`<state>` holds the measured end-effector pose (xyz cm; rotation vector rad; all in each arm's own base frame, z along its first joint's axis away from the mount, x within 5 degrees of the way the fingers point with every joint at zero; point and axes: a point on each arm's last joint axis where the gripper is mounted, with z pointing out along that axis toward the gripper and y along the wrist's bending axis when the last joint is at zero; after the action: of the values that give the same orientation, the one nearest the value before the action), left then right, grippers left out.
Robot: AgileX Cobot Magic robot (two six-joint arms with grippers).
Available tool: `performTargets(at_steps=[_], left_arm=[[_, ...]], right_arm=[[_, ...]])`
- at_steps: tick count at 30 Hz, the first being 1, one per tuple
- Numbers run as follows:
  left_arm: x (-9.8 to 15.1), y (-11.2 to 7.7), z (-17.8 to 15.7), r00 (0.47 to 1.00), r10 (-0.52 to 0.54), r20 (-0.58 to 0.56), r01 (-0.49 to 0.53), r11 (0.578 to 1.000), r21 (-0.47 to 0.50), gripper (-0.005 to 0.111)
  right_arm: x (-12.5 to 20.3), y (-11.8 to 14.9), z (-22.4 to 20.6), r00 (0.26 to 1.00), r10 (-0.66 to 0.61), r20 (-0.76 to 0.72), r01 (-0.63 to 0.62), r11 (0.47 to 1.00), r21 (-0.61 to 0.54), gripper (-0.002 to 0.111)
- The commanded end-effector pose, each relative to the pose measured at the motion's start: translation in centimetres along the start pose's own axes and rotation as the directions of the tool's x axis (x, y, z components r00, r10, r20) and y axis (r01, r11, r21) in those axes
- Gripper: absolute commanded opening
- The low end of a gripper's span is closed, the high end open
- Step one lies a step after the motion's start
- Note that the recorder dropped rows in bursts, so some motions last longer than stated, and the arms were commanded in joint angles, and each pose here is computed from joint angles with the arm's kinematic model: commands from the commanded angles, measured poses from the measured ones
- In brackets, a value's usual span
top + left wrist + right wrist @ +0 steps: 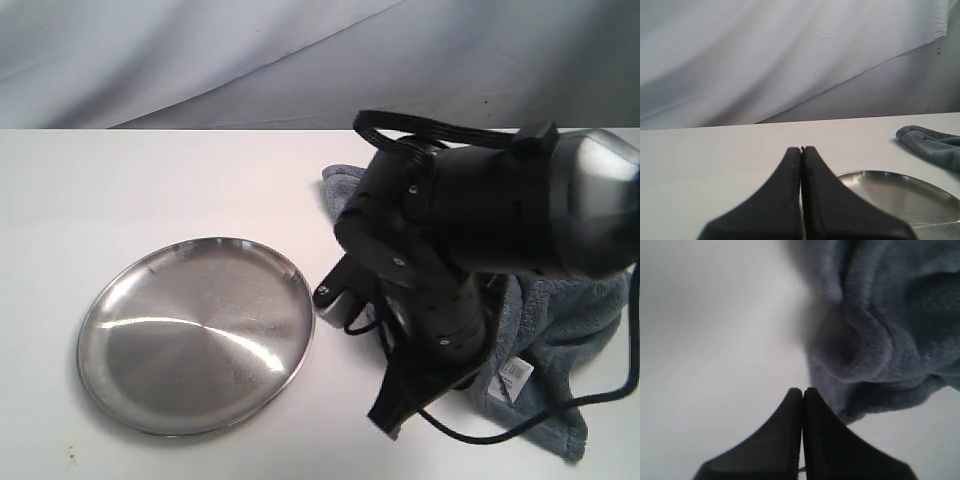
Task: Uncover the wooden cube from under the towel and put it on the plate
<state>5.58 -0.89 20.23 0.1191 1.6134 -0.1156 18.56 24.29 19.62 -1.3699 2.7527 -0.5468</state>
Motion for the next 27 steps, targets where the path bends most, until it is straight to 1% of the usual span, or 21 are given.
performTargets(at_steps=[1, 7, 9, 13, 18, 22, 23, 24, 25, 27], left_arm=[[0.1, 0.0, 0.0, 1.0, -0.004, 0.002, 0.004, 1.0, 0.005, 0.0], [0.1, 0.0, 0.0, 1.0, -0.004, 0.002, 0.004, 1.0, 0.005, 0.0], [0.1, 0.0, 0.0, 1.0, -0.004, 0.002, 0.004, 1.0, 0.005, 0.0], [0.1, 0.0, 0.0, 1.0, -0.004, 0.002, 0.004, 1.0, 0.005, 0.0], [0.1, 0.0, 0.0, 1.0, -0.004, 0.002, 0.004, 1.0, 0.005, 0.0], [0.1, 0.0, 0.0, 1.0, -0.004, 0.002, 0.004, 1.0, 0.005, 0.0], [0.1, 0.0, 0.0, 1.0, -0.004, 0.002, 0.004, 1.0, 0.005, 0.0], [0.1, 0.0, 0.0, 1.0, -0.004, 0.002, 0.004, 1.0, 0.005, 0.0], [0.1, 0.0, 0.0, 1.0, -0.004, 0.002, 0.004, 1.0, 0.005, 0.0], [0.1, 0.0, 0.0, 1.0, -0.004, 0.002, 0.004, 1.0, 0.005, 0.0]], right_arm=[[1.1, -2.8, 0.7, 0.996, 0.092, 0.008, -0.092, 0.986, 0.14, 0.0], [1.2, -6.3, 1.4, 0.98, 0.197, 0.03, -0.198, 0.949, 0.245, 0.0], [1.0, -7.7, 1.7, 0.969, 0.239, 0.07, -0.249, 0.93, 0.269, 0.0], [0.8, -10.2, 2.4, 0.932, 0.325, 0.16, -0.358, 0.896, 0.263, 0.0], [0.4, -13.3, 3.5, 0.842, 0.455, 0.291, -0.511, 0.845, 0.156, 0.0], [0.1, -15.3, 4.2, 0.738, 0.549, 0.392, -0.61, 0.791, 0.041, 0.0], [-0.2, -16.3, 4.3, 0.673, 0.588, 0.448, -0.645, 0.763, -0.032, 0.0], [-0.4, -16.6, 4.3, 0.64, 0.6, 0.48, -0.652, 0.754, -0.073, 0.0], [-0.9, -17.3, 4.2, 0.555, 0.64, 0.532, -0.671, 0.722, -0.168, 0.0], [-2.3, -18.2, 4.1, 0.479, 0.687, 0.547, -0.695, 0.677, -0.242, 0.0]])
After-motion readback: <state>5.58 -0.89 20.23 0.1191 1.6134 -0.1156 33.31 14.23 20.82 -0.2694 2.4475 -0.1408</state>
